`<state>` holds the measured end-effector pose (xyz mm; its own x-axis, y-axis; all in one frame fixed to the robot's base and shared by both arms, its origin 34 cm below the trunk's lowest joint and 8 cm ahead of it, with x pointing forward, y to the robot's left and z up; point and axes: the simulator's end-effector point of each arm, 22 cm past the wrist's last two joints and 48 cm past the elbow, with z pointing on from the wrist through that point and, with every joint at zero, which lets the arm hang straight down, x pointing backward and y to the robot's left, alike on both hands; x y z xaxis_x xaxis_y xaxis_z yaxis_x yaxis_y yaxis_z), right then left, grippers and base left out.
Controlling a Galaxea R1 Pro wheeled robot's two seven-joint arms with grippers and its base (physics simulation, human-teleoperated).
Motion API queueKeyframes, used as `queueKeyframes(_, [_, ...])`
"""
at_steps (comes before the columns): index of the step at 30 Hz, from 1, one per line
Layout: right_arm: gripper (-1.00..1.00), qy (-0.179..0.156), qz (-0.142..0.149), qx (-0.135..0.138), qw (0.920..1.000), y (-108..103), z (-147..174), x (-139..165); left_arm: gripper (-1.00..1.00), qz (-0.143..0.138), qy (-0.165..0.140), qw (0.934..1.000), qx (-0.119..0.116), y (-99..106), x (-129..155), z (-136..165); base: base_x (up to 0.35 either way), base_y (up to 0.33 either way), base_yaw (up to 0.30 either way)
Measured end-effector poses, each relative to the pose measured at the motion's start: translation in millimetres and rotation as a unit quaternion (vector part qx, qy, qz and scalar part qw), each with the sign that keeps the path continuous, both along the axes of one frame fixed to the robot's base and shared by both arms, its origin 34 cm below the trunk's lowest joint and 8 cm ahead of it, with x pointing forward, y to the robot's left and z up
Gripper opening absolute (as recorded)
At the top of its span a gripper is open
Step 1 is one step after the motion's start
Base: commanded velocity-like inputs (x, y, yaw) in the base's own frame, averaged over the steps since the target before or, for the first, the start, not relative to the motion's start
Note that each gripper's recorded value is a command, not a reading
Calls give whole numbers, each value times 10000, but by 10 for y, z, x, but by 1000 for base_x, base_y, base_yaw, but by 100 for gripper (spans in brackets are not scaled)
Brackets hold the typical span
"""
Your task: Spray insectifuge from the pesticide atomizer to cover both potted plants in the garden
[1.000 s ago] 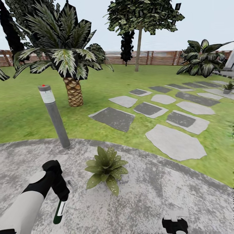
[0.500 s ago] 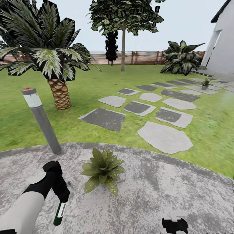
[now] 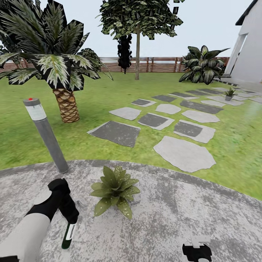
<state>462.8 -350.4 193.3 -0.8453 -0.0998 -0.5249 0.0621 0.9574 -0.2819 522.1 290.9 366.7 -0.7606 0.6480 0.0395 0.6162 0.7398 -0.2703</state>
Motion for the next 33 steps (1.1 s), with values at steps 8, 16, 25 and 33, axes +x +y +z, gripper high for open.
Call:
queueKeyframes(8, [100,8,0,0,10000,0,-3,-3,-100,-7,-167,9997,179,202,178,135,0,0,0])
queueKeyframes(16, [100,9,0,5,10000,7,-4,-4,-100,-154,68,9997,191,365,-96,-28,0,0,0])
queueKeyframes(25, [100,7,-3,8,10000,10,-3,-3,-100,-344,-2,9994,-87,-99,-37,-34,0,8,0])
queueKeyframes(33, [100,15,-8,19,10000,15,-8,-7,-100,-200,16,9997,128,234,-53,-16,-54,239,-158])
